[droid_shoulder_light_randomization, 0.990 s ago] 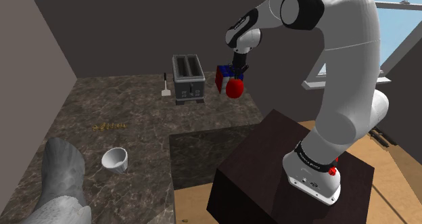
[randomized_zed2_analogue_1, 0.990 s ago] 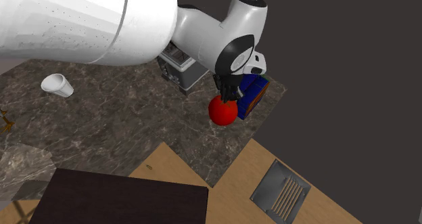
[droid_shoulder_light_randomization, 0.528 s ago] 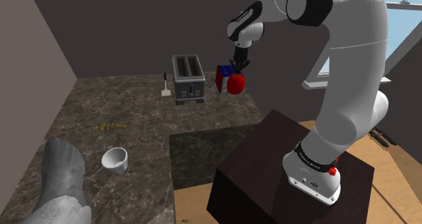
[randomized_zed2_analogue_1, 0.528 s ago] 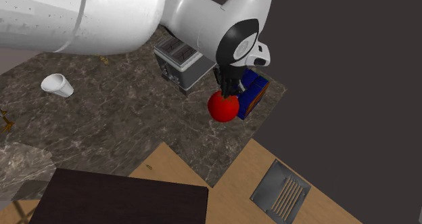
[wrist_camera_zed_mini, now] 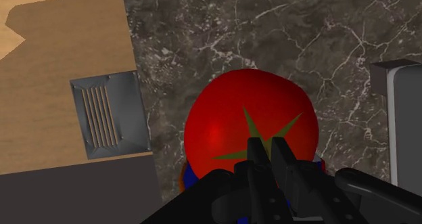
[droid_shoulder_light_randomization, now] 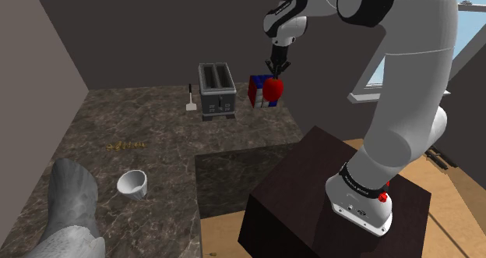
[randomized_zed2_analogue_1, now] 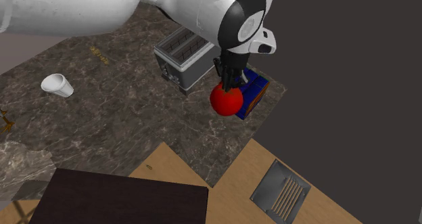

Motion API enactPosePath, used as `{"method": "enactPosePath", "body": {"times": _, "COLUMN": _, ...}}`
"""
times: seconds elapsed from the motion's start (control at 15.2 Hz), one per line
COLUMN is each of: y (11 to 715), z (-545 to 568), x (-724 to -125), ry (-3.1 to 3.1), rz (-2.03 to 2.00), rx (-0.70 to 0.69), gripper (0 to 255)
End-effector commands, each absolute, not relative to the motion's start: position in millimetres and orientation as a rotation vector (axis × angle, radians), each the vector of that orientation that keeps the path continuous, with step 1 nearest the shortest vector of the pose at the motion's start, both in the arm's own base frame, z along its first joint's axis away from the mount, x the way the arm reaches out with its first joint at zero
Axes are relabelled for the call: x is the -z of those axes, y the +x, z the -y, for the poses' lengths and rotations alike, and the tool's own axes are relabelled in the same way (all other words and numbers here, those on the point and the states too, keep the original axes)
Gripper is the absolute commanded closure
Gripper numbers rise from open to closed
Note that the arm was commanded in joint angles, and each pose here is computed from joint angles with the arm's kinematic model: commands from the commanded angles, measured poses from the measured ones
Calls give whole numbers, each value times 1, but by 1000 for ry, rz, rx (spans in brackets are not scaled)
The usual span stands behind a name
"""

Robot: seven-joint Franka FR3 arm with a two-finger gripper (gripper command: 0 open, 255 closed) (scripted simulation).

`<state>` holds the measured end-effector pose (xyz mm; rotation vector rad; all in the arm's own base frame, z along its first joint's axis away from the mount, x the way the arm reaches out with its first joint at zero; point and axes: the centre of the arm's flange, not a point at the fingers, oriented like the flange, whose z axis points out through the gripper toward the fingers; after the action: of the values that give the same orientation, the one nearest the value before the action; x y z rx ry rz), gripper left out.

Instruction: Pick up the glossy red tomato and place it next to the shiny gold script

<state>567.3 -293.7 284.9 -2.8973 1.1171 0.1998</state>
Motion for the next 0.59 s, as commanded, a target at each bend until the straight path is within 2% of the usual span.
{"method": "enactPosePath", "body": {"times": 0.0, "y": 568, "z": 294, "x": -296, "ry": -2897, "rz": -1117, "rx": -200, "gripper": 255}}
{"method": "enactPosePath", "body": {"times": 0.53, "y": 568, "z": 294, "x": -338, "ry": -2897, "rz": -1117, "rx": -200, "gripper": 255}}
